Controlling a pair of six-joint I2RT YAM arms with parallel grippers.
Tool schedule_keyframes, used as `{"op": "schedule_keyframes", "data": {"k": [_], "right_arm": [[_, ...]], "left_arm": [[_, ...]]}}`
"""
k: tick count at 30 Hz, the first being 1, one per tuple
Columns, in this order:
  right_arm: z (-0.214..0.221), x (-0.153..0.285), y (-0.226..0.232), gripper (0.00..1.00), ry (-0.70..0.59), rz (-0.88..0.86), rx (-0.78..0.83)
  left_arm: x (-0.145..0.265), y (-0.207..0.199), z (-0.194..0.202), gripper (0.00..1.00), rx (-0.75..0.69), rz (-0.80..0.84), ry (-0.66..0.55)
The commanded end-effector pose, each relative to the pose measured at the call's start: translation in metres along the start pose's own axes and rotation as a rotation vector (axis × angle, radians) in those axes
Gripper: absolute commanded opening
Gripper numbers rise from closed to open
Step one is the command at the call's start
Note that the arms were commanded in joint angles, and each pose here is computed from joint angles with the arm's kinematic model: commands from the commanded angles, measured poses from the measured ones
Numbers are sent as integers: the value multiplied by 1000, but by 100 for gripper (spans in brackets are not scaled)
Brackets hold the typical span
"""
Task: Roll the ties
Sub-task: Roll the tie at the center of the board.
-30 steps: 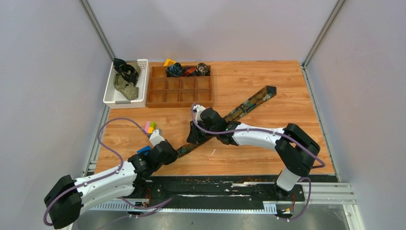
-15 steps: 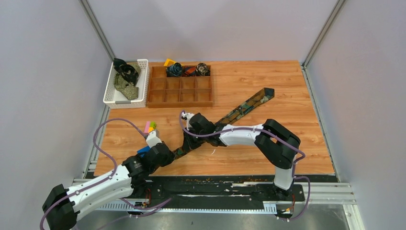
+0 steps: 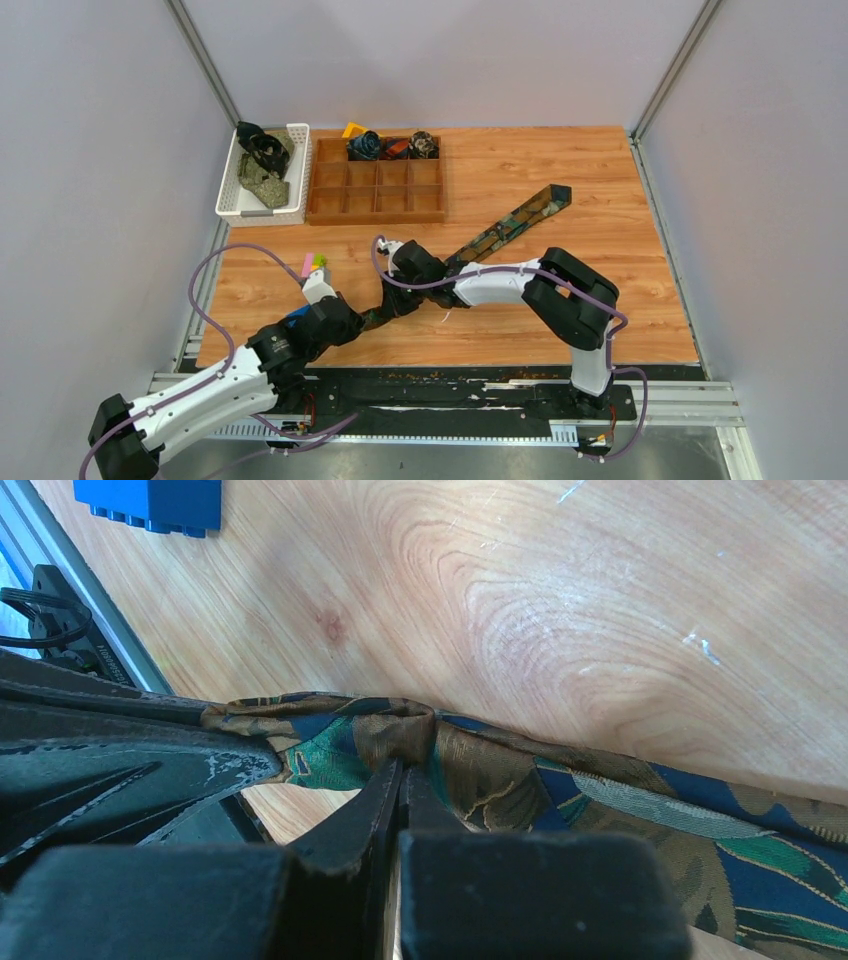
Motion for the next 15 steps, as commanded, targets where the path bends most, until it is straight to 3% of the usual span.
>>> {"op": "schedule_keyframes", "data": {"k": [1, 15], "right_arm": [[-2, -6, 6, 0, -12, -12, 0], [-10, -7, 13, 0, -21, -18, -3]], "left_arm": [[10, -16, -10, 0, -8, 42, -23], [18, -33, -17, 0, -21, 94, -16]]}}
Point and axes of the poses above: each gripper's point midway between its finger pads, its own x axis back along the fingers, its own y axis along the line the jaws close on, z = x × y, the point moved 9 cm from there along x, back along the fingers, and after that the axes turned 10 degrees about x, right-handed, at the moved point
